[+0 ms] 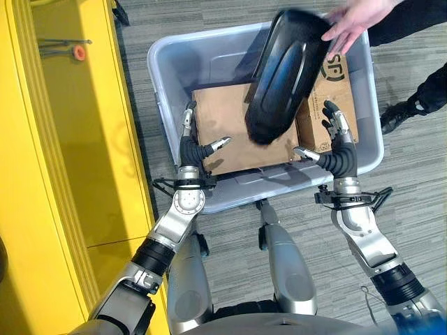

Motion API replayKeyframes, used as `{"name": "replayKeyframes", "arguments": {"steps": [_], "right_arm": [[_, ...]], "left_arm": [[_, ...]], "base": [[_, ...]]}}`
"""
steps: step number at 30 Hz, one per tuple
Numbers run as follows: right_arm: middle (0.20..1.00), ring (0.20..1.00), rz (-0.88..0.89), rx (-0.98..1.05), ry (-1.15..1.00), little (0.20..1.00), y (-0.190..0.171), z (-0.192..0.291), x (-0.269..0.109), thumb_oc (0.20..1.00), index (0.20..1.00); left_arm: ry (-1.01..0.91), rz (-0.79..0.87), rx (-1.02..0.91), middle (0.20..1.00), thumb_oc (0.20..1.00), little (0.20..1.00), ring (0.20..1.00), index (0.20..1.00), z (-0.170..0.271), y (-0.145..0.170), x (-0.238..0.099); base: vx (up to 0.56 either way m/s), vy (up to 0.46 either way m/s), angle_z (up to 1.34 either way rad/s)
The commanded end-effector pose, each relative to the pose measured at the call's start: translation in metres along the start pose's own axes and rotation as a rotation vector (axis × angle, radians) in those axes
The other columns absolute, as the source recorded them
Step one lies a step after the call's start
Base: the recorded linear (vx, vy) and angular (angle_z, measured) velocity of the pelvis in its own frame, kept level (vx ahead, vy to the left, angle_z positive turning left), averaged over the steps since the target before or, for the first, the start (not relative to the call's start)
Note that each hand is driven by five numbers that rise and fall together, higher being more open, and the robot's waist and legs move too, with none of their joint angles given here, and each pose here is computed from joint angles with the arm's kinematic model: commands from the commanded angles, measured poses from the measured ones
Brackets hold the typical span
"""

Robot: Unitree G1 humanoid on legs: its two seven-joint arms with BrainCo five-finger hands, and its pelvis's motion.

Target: Move parts from the plastic box to the shelf.

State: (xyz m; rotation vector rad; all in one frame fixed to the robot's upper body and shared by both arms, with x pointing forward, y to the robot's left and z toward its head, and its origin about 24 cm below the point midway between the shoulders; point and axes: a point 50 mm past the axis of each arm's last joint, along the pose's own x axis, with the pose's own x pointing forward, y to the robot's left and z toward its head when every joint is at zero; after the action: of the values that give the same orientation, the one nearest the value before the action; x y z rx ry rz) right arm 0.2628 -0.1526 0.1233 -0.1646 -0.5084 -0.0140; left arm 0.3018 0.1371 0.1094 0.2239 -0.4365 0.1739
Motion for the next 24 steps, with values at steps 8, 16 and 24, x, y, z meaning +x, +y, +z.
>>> {"name": "replayKeyframes", "arguments": {"steps": [8,16,24], "right_arm": [[1.000,1.000,-0.002,0.051,-0.138,1.000,-0.0033,0.0230,0.0110,1.000,1.000],[1.000,1.000,0.002,0.061,-0.147,1.000,-0.0022,0.0249,0.0118,1.000,1.000],[1.000,1.000,0.008,0.067,-0.156,1.000,-0.0017,0.0262,0.0125,1.000,1.000]], "left_arm": [[-0.053,-0.030,0.000,1.000,1.000,1.000,1.000,1.000,0.0045,-0.0013,0.0062],[-0.051,-0.047,0.030,1.000,1.000,1.000,1.000,1.000,0.0030,-0.0038,0.0078],[-0.105,-0.079,0.092,1.000,1.000,1.000,1.000,1.000,0.0089,-0.0070,0.0139]], "base": [[0.00,0.000,0.00],[0.00,0.000,0.00],[0.00,0.000,0.00]]}}
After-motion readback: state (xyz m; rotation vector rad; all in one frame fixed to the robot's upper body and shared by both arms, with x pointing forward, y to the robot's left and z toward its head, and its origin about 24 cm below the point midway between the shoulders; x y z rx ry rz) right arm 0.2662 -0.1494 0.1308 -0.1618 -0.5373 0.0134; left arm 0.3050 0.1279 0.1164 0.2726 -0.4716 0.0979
